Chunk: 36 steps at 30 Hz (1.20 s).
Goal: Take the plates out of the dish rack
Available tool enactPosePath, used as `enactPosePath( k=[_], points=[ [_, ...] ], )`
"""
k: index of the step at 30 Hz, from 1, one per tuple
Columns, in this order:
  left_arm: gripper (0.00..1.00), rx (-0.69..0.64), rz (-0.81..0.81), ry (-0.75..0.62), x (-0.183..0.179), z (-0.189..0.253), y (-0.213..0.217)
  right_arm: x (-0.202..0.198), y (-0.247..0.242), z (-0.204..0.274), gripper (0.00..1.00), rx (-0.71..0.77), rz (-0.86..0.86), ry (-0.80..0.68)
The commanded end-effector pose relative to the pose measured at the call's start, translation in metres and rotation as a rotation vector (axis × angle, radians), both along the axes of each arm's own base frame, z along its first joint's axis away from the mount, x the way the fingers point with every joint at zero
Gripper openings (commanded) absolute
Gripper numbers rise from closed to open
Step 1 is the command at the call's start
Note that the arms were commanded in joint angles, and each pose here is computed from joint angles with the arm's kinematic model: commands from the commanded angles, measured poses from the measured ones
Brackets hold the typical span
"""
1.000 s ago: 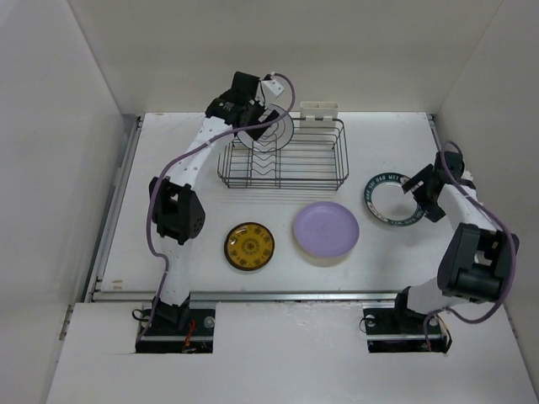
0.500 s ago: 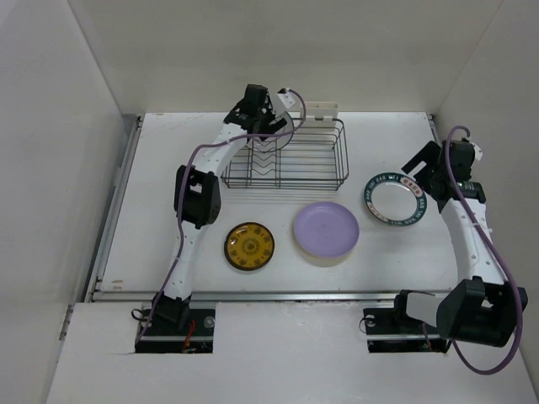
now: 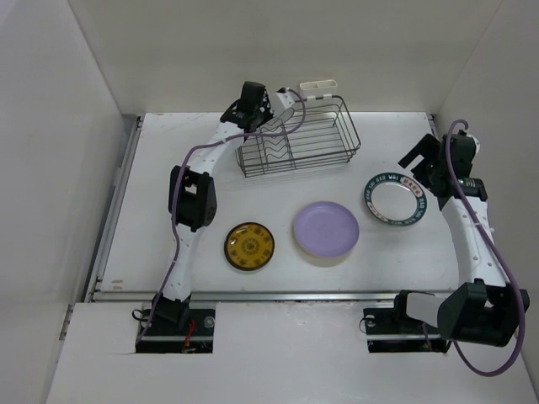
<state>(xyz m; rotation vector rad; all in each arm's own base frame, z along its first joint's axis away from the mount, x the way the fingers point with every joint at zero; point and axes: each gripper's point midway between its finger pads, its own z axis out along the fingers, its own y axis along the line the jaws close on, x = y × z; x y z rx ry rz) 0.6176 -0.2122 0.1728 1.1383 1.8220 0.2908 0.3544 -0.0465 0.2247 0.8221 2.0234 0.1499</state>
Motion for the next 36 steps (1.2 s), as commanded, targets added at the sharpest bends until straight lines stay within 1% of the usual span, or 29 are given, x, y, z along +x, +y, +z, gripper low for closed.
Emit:
enactPosePath(
  k=[1, 6, 7, 9, 10, 11, 12, 13, 14, 15, 17, 19, 20, 23, 24, 26, 27, 28, 29, 30, 31, 32, 33, 34, 35, 36],
  points=[
    [0.00, -0.001, 0.081, -0.154, 0.003, 0.068, 0.021, 0.008, 0.015, 0.018, 0.98, 0.015, 0.052, -0.061],
    [0.00, -0.069, 0.060, -0.156, -0.013, 0.098, 0.017, 0.016, 0.030, 0.028, 0.98, 0.037, 0.112, -0.096],
    [0.00, -0.103, 0.077, -0.149, -0.020, 0.108, 0.019, 0.018, 0.039, 0.035, 0.98, 0.053, 0.153, -0.116],
    [0.00, -0.153, 0.087, -0.161, -0.027, 0.130, 0.018, 0.023, 0.055, 0.038, 0.98, 0.041, 0.236, -0.137],
    [0.00, -0.185, 0.085, -0.166, -0.034, 0.144, 0.018, 0.024, 0.072, 0.041, 0.98, 0.049, 0.309, -0.152],
    [0.00, -0.221, 0.100, -0.130, -0.042, 0.146, 0.018, 0.024, 0.081, 0.044, 0.98, 0.044, 0.352, -0.164],
    [0.00, -0.257, 0.099, -0.144, -0.047, 0.163, 0.017, 0.028, 0.091, 0.049, 0.98, 0.036, 0.397, -0.185],
    [0.00, -0.290, 0.087, -0.136, -0.053, 0.171, 0.014, 0.030, 0.100, 0.046, 0.98, 0.021, 0.443, -0.181],
    [0.00, -0.312, 0.087, -0.111, -0.061, 0.176, 0.013, 0.028, 0.120, 0.053, 0.98, 0.023, 0.515, -0.203],
    [0.00, -0.353, 0.078, -0.130, -0.069, 0.197, 0.012, 0.033, 0.129, 0.054, 0.98, 0.022, 0.553, -0.212],
    [0.00, -0.440, 0.063, -0.093, -0.083, 0.211, 0.004, 0.031, 0.156, 0.061, 0.98, 0.035, 0.664, -0.248],
    [0.00, -0.488, 0.061, -0.043, -0.097, 0.216, 0.001, 0.035, 0.171, 0.066, 0.98, 0.049, 0.720, -0.280],
    [0.00, -0.536, 0.045, 0.002, -0.108, 0.217, -0.005, 0.037, 0.179, 0.068, 0.98, 0.057, 0.746, -0.289],
    [0.00, -0.585, 0.014, 0.124, -0.135, 0.212, -0.013, 0.040, 0.198, 0.079, 0.99, 0.076, 0.819, -0.334],
    [0.00, -0.628, -0.026, 0.185, -0.149, 0.212, -0.023, 0.039, 0.207, 0.075, 0.99, 0.095, 0.861, -0.331],
    [0.00, -0.642, -0.077, 0.314, -0.172, 0.197, -0.033, 0.041, 0.214, 0.085, 0.99, 0.105, 0.898, -0.366],
    [0.00, -0.687, -0.171, 0.396, -0.193, 0.201, -0.047, 0.041, 0.221, 0.083, 0.99, 0.117, 0.927, -0.366],
    [0.00, -0.697, -0.211, 0.480, -0.210, 0.195, -0.052, 0.036, 0.227, 0.087, 0.99, 0.133, 0.969, -0.383],
    [0.00, -0.716, -0.258, 0.534, -0.223, 0.194, -0.058, 0.036, 0.230, 0.092, 0.99, 0.146, 0.985, -0.411],
    [0.00, -0.755, -0.349, 0.625, -0.245, 0.198, -0.068, 0.031, 0.236, 0.090, 0.99, 0.179, 1.016, -0.412],
    [0.00, -0.774, -0.395, 0.654, -0.255, 0.202, -0.071, 0.028, 0.238, 0.101, 0.99, 0.184, 1.035, -0.449],
    [0.00, -0.790, -0.427, 0.698, -0.264, 0.201, -0.075, 0.024, 0.240, 0.099, 0.99, 0.196, 1.048, -0.459],
    [0.00, -0.803, -0.447, 0.756, -0.270, 0.193, -0.078, 0.020, 0.241, 0.112, 0.99, 0.189, 1.062, -0.520],
    [0.00, -0.831, -0.501, 0.811, -0.284, 0.197, -0.081, 0.018, 0.242, 0.115, 0.99, 0.209, 1.054, -0.534],
    [0.00, -0.846, -0.510, 0.851, -0.288, 0.194, -0.083, 0.020, 0.241, 0.108, 0.99, 0.219, 1.041, -0.526],
    [0.00, -0.854, -0.512, 0.894, -0.291, 0.186, -0.084, 0.019, 0.240, 0.115, 0.99, 0.221, 1.029, -0.545]
  ],
)
